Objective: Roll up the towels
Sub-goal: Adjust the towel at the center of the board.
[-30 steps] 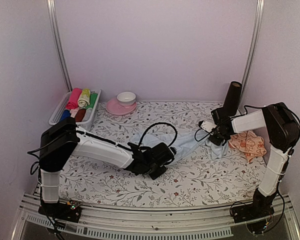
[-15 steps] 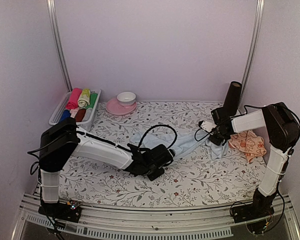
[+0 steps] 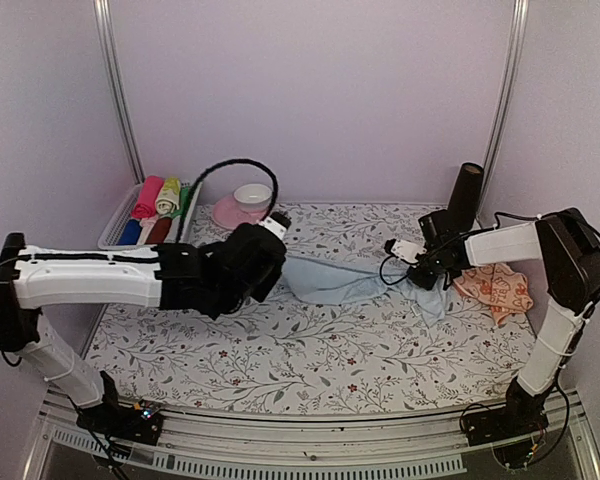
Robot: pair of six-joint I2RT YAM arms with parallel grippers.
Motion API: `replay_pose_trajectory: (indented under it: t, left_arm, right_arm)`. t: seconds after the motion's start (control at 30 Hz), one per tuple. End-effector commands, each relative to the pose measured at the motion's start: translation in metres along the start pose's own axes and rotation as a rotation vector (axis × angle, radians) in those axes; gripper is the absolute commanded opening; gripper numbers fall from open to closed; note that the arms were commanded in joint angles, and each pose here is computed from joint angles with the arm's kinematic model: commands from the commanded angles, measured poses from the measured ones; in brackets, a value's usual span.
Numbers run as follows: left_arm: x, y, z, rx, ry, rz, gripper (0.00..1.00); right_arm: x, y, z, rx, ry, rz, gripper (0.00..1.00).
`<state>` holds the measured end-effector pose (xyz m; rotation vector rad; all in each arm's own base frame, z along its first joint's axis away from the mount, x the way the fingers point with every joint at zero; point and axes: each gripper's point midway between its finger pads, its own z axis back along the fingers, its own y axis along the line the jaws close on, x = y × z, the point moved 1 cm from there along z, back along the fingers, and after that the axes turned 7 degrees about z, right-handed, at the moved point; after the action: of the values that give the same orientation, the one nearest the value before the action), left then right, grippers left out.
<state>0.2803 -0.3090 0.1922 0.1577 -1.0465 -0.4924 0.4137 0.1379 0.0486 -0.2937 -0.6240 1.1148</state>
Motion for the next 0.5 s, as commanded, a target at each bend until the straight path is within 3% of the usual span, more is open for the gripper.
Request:
replay_pose_trajectory:
  t: [0.0, 0.2, 0.47]
  left_arm:
    - [0.035, 0.089, 0.048, 0.226, -0.164, 0.179, 0.0]
    - [0.041, 0.137, 0.078, 0.307, -0.223, 0.274, 0.0]
    - [0.025, 0.194, 0.104, 0.516, -0.224, 0.343, 0.0]
  right_arm:
    - [0.027, 0.014, 0.017, 0.002, -0.087, 0.057, 0.33]
    - [0.045, 0.031, 0.024, 0.02, -0.136, 0.101, 0.47]
    - [0.035, 0.028, 0.023, -0.034, -0.103, 0.148, 0.48]
